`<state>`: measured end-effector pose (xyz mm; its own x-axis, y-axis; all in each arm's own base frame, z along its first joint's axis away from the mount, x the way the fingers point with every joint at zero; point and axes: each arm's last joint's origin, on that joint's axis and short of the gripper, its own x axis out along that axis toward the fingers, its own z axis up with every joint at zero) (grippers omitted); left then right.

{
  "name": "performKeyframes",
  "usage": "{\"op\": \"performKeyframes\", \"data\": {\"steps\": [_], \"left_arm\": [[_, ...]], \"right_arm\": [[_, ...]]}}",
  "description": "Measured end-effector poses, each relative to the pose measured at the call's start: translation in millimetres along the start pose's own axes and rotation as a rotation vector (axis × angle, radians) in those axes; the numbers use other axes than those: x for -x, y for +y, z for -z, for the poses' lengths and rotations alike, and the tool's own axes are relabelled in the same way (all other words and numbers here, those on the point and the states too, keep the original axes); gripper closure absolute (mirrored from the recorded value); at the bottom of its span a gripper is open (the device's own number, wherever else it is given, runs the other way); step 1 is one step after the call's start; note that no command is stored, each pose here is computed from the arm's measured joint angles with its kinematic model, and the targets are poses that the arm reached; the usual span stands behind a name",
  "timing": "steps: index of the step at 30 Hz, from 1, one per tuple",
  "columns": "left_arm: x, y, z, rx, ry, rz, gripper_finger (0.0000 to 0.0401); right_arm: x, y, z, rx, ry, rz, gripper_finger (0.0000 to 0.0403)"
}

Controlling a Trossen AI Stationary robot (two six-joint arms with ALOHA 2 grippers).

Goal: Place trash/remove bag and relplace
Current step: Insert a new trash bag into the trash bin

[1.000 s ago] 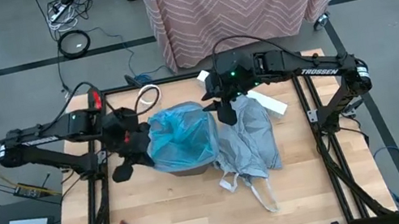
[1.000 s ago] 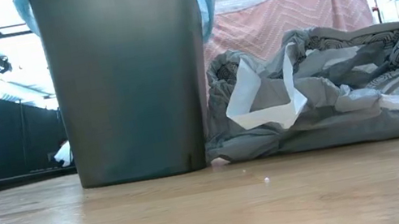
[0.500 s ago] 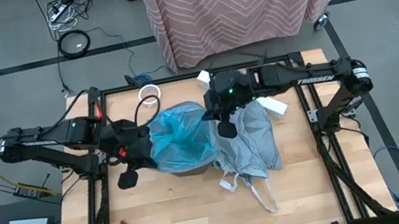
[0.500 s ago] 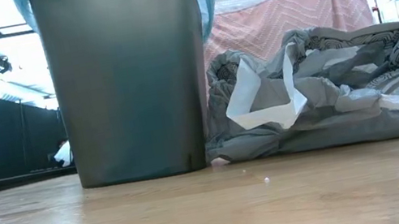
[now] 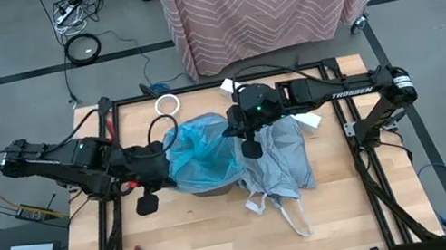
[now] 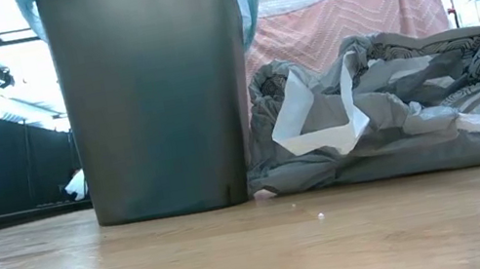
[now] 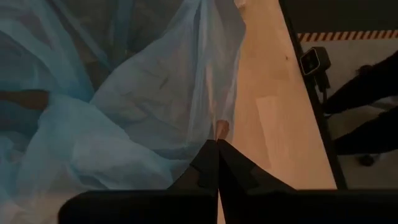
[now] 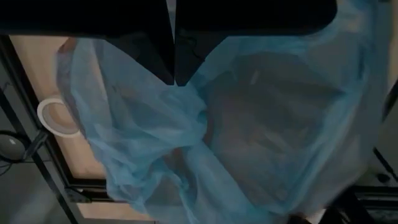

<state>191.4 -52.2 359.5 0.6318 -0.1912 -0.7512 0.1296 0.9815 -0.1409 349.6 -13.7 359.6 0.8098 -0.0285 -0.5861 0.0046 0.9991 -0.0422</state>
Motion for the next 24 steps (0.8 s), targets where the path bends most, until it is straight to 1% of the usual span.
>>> {"op": "performKeyframes", "data": {"steps": [5,9,11,14,18,24], "left_arm": [[0,-8,2,0.014,0.001,0.005,0.0397],[0,-12,3,0.045,0.002,0.012,0.0397],[0,-15,3,0.068,0.003,0.015,0.0397],[0,-19,4,0.097,-0.007,-0.015,0.0397],[-4,-25,5,0.091,-0.007,-0.059,0.0397],[-17,-34,5,0.084,0.031,-0.075,0.0397]], "right_arm": [[-13,3,15,0.002,0.021,-0.016,0.0403],[-18,5,21,0.004,0.025,-0.023,0.0403],[-19,4,21,0.004,0.022,-0.021,0.0403],[-18,4,19,0.012,-0.001,-0.018,0.0403],[-18,4,17,0.03,-0.016,-0.017,0.0403],[-20,3,21,0.031,-0.002,-0.017,0.0403]]}}
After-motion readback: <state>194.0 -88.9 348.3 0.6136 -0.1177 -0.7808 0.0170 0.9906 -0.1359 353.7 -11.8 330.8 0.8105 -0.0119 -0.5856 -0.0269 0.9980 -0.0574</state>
